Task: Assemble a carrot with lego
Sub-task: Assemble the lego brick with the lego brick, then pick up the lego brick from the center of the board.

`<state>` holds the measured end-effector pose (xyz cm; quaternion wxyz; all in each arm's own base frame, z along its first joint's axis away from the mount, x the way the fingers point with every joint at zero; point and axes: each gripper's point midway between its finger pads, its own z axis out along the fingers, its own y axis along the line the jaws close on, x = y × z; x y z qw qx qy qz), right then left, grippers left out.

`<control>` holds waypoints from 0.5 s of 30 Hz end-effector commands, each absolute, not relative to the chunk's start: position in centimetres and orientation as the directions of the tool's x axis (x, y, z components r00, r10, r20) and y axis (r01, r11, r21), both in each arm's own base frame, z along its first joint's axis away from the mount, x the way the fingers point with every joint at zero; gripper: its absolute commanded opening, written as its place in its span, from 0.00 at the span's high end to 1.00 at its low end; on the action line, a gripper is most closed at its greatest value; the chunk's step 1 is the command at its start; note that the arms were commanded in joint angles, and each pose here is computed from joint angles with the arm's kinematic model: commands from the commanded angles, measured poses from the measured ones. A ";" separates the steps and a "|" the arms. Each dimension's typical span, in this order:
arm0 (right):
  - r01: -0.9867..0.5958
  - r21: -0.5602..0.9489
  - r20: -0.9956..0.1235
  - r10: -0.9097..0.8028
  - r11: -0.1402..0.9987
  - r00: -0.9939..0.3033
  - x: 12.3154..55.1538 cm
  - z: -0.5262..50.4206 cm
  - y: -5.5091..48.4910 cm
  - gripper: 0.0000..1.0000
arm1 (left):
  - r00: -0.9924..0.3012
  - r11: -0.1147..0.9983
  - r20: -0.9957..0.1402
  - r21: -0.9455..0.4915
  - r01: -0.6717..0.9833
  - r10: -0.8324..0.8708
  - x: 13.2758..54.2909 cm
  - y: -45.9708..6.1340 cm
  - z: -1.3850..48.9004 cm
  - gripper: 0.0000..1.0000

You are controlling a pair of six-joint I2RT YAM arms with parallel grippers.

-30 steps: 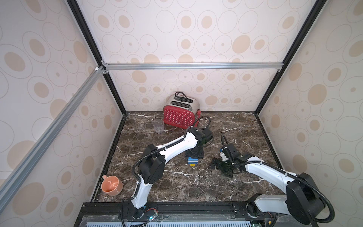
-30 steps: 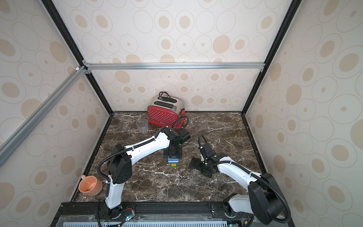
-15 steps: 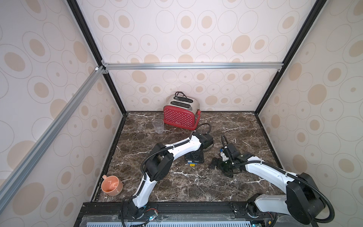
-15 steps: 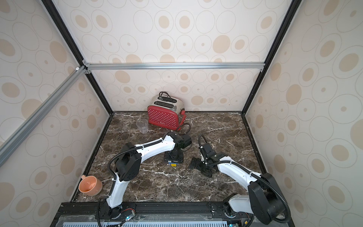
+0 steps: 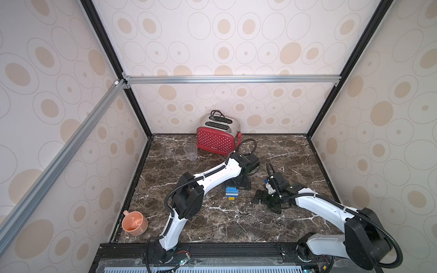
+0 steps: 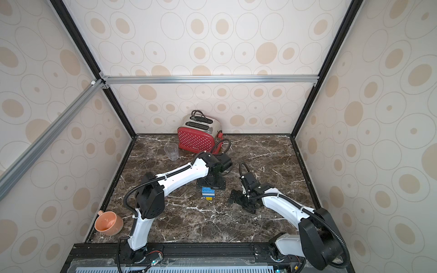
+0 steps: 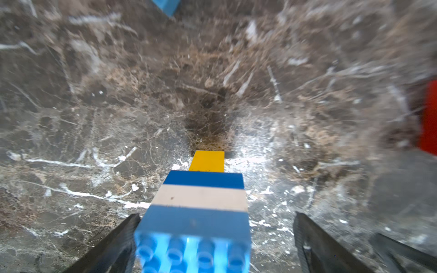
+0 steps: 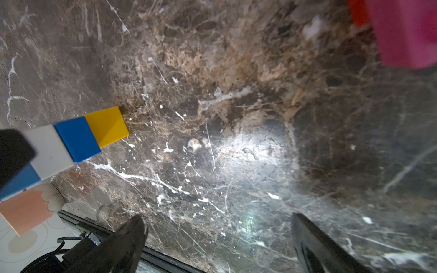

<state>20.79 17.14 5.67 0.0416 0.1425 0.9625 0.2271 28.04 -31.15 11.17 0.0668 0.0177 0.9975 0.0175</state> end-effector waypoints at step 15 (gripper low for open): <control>0.253 0.454 -0.029 0.298 0.855 -0.954 22.0 6.9 17.4 0.01 | -0.898 0.919 -0.216 0.194 0.344 0.382 35.2 -25.6 13.8 0.01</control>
